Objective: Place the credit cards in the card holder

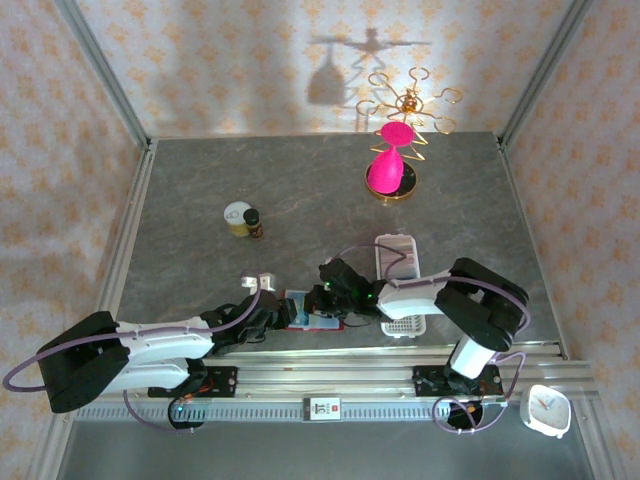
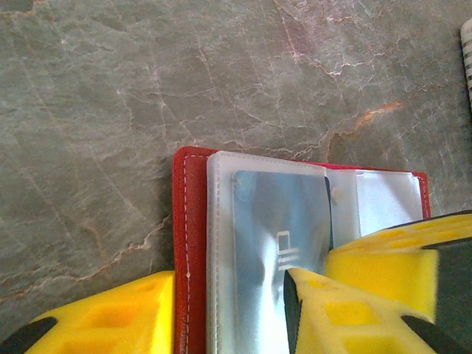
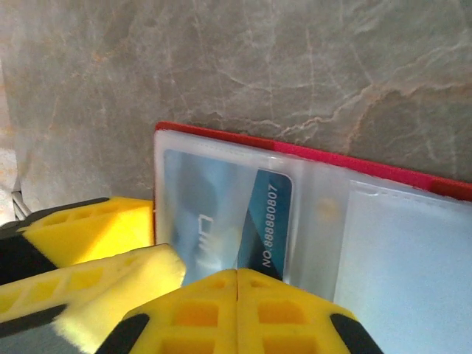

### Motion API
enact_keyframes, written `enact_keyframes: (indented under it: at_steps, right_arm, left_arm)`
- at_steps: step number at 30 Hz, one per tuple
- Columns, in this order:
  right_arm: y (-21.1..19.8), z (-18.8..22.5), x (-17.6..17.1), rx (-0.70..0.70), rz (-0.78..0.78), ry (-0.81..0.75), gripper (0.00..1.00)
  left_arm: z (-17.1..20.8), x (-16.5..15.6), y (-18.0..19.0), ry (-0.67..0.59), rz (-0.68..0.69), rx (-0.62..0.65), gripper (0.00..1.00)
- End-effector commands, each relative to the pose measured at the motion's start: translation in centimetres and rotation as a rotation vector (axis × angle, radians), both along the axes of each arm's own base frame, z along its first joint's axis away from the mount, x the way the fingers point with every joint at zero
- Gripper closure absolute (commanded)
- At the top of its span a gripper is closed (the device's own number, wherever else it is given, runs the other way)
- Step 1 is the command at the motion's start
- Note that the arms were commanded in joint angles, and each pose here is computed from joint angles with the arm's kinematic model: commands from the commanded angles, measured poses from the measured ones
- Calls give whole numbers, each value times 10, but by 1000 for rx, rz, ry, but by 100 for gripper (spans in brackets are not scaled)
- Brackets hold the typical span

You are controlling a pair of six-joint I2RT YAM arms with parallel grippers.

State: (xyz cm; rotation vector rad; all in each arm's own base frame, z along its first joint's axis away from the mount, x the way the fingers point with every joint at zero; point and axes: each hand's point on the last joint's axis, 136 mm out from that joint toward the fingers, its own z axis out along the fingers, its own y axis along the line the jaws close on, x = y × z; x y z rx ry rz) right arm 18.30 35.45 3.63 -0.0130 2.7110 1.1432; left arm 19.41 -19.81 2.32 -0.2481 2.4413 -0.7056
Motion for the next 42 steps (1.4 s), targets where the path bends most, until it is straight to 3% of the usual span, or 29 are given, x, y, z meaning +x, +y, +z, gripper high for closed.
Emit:
enact_keyframes:
  at_steps: [1, 9, 25, 35, 42]
  right_arm:
    - [-10, 16, 7, -7, -48, -67, 93]
    - [-28, -11, 1, -121, -57, -36, 96]
    - [9, -11, -3, -116, 28, -38, 98]
    - [-37, 7, 2, -222, -70, -124, 78]
    - [-70, -8, -7, -292, -119, -104, 75]
  left_arm:
    - [-13, -18, -6, 89, -53, -33, 60]
    - [-15, -19, -6, 93, -55, -24, 60]
    - [-18, -21, -4, 106, -55, -27, 63]
    - [-30, -23, 7, 130, -30, 41, 75]
    - [-31, -23, 8, 131, -32, 59, 75]
